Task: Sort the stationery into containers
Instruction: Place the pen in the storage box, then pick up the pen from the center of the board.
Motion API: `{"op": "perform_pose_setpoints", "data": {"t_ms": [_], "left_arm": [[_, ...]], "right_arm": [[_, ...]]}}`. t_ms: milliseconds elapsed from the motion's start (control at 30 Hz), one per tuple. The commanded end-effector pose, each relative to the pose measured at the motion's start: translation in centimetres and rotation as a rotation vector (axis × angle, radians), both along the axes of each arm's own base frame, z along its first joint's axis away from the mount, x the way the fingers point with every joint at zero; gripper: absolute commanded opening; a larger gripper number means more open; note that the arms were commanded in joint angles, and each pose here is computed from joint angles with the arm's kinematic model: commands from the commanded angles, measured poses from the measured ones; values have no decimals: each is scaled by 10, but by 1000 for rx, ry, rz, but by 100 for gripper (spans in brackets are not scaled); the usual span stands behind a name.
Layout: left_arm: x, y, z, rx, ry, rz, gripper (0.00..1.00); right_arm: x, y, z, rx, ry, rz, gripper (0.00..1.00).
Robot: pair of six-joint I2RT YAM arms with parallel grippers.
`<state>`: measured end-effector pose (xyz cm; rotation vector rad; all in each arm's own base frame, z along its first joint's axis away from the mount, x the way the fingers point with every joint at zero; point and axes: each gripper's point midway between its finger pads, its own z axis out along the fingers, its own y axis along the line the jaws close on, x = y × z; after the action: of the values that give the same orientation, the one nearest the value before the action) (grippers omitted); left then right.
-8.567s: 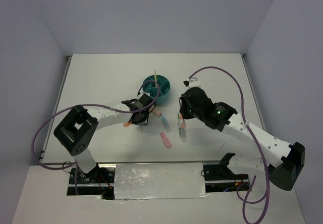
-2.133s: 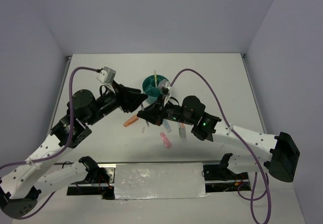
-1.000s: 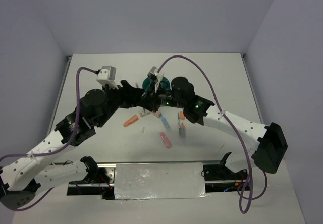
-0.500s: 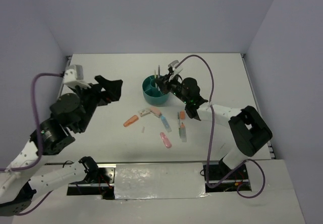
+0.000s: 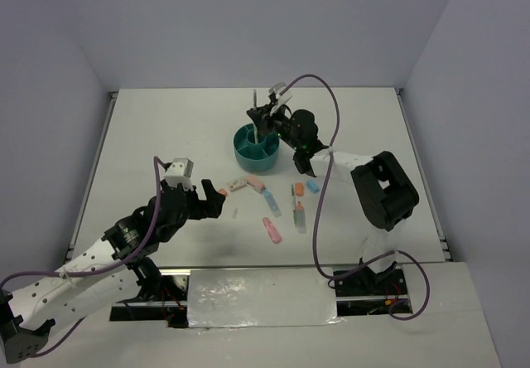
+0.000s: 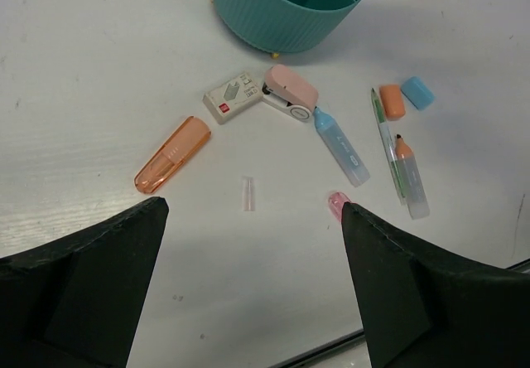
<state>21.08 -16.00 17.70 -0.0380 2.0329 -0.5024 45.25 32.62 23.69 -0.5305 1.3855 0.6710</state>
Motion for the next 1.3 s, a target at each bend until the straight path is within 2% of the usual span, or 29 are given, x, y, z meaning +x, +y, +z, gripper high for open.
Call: {"op": "perform_pose_setpoints", "data": {"t_ms": [0,167,267,367,400,433,500,600,700,767,800,833,867,900,933,967,1000,1033,1067,1167,1233,1267], "left_arm": [[8,-8,27,-82,-55,18,99],[13,-7,16,-24,-15,40,99],[12,-10,10,-20,2,31,99],[11,-10,3,-17,12,31,99],[11,-10,1,-14,17,30,99],[11,-11,-2,-8,24,27,99],[11,-11,-4,-2,31,25,99],[10,-15,-10,4,48,9,99],[11,-17,-18,17,71,7,99],[11,-19,-24,31,93,7,99],[11,-20,-25,35,100,8,99],[12,-20,-29,45,116,17,99],[13,-19,-27,49,123,27,99],[13,-18,-28,44,135,44,99],[15,-16,-30,55,143,66,99],[14,-13,-30,62,155,81,99],[14,-13,-29,56,160,91,99],[14,-14,-30,58,169,86,99],[15,-15,-27,51,169,88,99],[13,-17,-23,55,185,76,99],[11,-17,-23,65,197,66,99],[10,-19,-20,59,199,56,99]], "right_arm": [[3,-2,6,49,-37,6,0],[-1,-4,-14,64,0,6,2],[-3,-3,-24,63,17,16,9],[-7,-5,-24,76,16,21,26],[-9,-5,-23,80,12,29,44],[-12,-4,-21,83,9,34,55],[-13,-6,-18,89,11,31,67],[-16,-10,-5,103,3,23,75],[-20,-19,16,126,0,-8,77],[-23,-27,30,150,44,-44,84],[-24,-32,15,108,144,-81,85],[-27,-48,43,161,161,-159,92],[-30,-59,43,168,223,-218,95],[-39,-76,7,91,399,-320,95],[-46,-97,19,121,428,-416,95],[-57,-106,9,132,518,-466,95],[-78,-122,-23,53,646,-545,94],[-96,-128,-28,49,672,-567,92],[-106,-132,-38,43,706,-582,87],[-142,-141,-82,-100,837,-614,66],[-151,-137,-98,-150,882,-595,61],[-158,-129,-108,-187,896,-571,55]]}}
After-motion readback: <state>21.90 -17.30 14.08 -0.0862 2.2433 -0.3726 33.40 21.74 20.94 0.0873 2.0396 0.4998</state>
